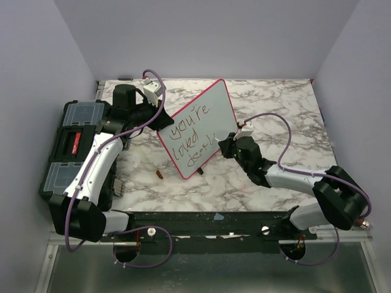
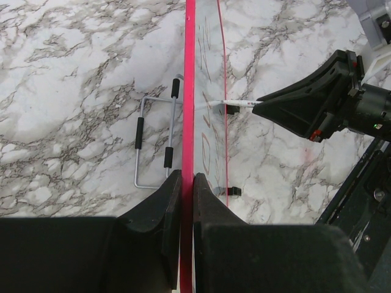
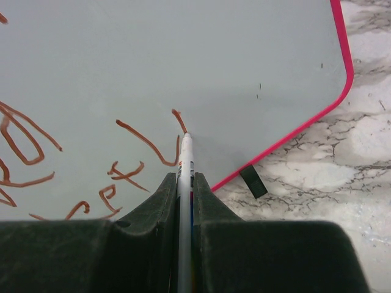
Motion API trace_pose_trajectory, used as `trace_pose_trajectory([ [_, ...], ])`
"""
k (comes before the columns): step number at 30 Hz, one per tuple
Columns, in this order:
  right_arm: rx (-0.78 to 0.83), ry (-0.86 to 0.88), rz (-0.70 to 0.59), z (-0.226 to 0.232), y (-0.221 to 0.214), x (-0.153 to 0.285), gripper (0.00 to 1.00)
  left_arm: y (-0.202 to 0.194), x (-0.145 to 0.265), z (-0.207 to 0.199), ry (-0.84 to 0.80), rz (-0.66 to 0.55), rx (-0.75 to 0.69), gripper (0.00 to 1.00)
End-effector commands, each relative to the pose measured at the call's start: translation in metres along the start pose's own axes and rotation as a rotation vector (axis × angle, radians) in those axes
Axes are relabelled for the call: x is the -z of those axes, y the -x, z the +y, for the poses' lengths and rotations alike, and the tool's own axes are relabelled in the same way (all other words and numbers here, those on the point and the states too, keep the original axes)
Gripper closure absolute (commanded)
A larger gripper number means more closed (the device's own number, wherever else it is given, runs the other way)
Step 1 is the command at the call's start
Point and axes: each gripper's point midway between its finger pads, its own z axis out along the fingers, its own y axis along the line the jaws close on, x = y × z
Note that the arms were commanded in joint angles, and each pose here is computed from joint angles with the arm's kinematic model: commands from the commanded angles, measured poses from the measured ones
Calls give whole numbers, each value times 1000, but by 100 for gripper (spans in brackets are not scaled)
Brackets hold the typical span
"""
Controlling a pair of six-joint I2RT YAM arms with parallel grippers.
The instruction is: Write a sentence on the whiteboard
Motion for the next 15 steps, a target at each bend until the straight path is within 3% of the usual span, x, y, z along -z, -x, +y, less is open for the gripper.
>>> trace_pose_trajectory([
  [1,-19,-1,27,-6,-14,4,99,-1,-2,0,-2,13,-50,100],
  [15,6,-40,5,-10,-1,-9,99,-2,-2,0,0,14,-52,100],
])
